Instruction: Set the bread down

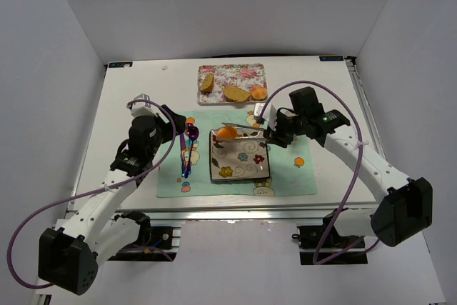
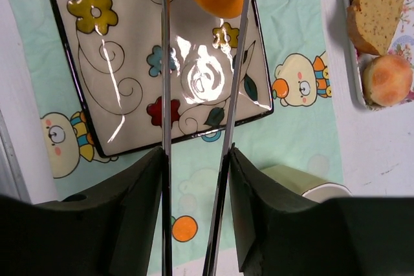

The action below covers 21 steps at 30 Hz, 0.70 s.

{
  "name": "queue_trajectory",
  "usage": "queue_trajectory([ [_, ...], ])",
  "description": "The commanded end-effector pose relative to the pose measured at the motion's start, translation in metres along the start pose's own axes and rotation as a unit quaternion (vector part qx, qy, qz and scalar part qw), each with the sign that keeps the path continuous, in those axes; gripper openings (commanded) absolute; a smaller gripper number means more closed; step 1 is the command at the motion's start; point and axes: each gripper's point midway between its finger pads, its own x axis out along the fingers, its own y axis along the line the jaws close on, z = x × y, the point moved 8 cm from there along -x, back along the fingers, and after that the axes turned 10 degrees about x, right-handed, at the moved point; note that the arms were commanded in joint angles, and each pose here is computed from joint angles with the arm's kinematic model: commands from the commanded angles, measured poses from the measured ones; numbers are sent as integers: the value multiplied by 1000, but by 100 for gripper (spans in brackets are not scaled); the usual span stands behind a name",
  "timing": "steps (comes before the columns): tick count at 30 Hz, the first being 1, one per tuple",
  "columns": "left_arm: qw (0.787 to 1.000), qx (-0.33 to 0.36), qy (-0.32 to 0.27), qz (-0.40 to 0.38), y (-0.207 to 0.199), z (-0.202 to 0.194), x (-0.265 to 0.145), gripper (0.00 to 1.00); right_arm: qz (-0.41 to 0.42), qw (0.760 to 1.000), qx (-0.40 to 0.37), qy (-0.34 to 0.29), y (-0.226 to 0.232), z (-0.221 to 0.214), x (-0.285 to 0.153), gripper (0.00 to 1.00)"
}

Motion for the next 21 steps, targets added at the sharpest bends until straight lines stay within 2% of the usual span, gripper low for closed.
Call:
queue_trajectory([
  [1, 1000, -3, -14, -2, -2, 9, -2, 84, 15, 1000, -24, 4, 1, -6, 6, 48],
  [4, 1000, -3, -14, -1, -2, 9, -3, 84, 15, 999, -43, 27, 3, -19, 9, 48],
  [9, 1000, -4, -13, -1, -2, 8, -3, 84, 17, 998, -46, 32, 5, -23, 9, 51],
  [21, 1000, -5, -13, 1, 0, 7, -6, 84, 16, 999, -43, 14, 6, -13, 2, 56],
])
